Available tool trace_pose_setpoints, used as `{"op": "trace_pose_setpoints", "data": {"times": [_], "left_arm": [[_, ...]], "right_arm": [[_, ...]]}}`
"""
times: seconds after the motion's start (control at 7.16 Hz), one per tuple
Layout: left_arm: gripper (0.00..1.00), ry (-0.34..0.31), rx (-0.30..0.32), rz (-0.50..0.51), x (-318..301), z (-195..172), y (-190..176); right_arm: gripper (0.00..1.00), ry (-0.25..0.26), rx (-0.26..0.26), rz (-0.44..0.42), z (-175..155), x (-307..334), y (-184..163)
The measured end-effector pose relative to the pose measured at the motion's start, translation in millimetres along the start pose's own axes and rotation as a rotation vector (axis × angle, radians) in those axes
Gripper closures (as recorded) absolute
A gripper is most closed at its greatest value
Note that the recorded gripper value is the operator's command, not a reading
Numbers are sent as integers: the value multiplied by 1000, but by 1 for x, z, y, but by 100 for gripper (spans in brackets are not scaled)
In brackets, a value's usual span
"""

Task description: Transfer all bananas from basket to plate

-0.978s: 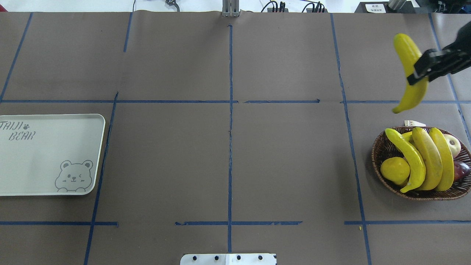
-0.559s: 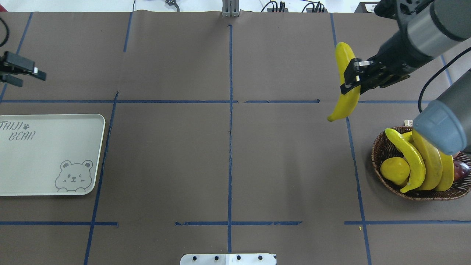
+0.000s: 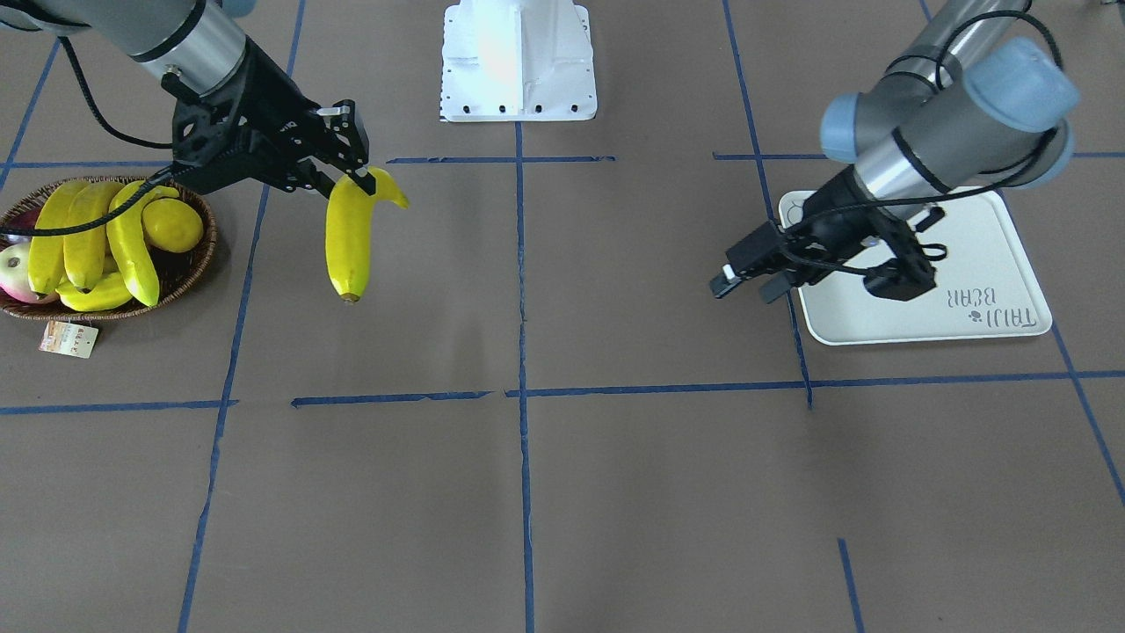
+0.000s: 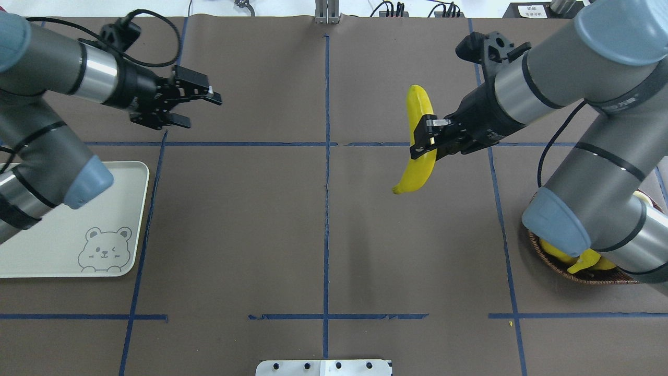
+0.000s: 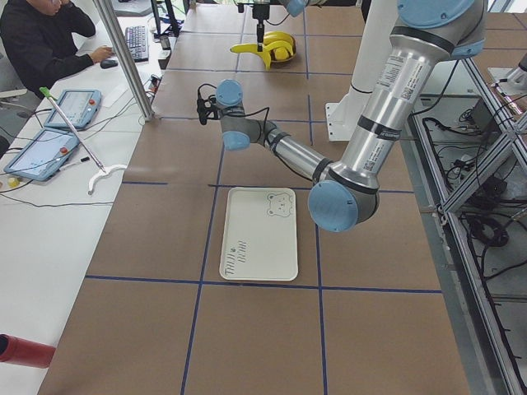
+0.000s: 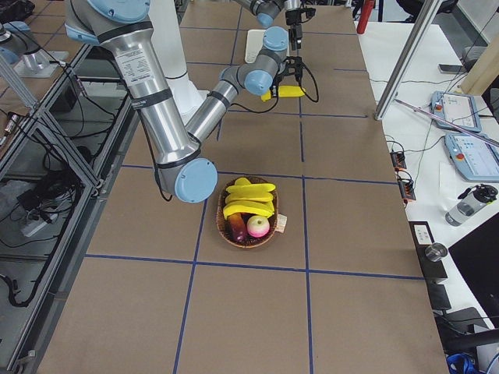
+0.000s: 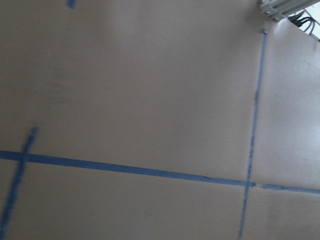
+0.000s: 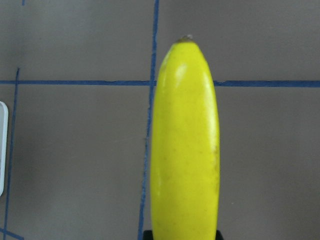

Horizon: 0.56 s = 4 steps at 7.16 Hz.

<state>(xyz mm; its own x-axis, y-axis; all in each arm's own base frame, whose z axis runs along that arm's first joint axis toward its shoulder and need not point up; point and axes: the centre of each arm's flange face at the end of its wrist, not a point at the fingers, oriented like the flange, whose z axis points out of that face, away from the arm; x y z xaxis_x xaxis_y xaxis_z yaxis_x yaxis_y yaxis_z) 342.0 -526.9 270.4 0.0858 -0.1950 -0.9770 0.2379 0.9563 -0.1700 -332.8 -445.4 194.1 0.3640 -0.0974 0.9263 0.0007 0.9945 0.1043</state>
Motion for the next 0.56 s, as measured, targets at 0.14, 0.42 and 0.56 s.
{"op": "trace_pose_setpoints", "data": {"times": [0.14,0.42,0.56], "left_arm": [[1,69,-17,-52,36,16,26],[1,153,-79,-97,90,30,65],[3,172,-105,-95,104,35,79]], "right_arm": [[100,-32,-10,-22,14,-21,3],[100,-70,-9,-75,34,-65,15],[99,-80,0,-95,41,-82,22]]}}
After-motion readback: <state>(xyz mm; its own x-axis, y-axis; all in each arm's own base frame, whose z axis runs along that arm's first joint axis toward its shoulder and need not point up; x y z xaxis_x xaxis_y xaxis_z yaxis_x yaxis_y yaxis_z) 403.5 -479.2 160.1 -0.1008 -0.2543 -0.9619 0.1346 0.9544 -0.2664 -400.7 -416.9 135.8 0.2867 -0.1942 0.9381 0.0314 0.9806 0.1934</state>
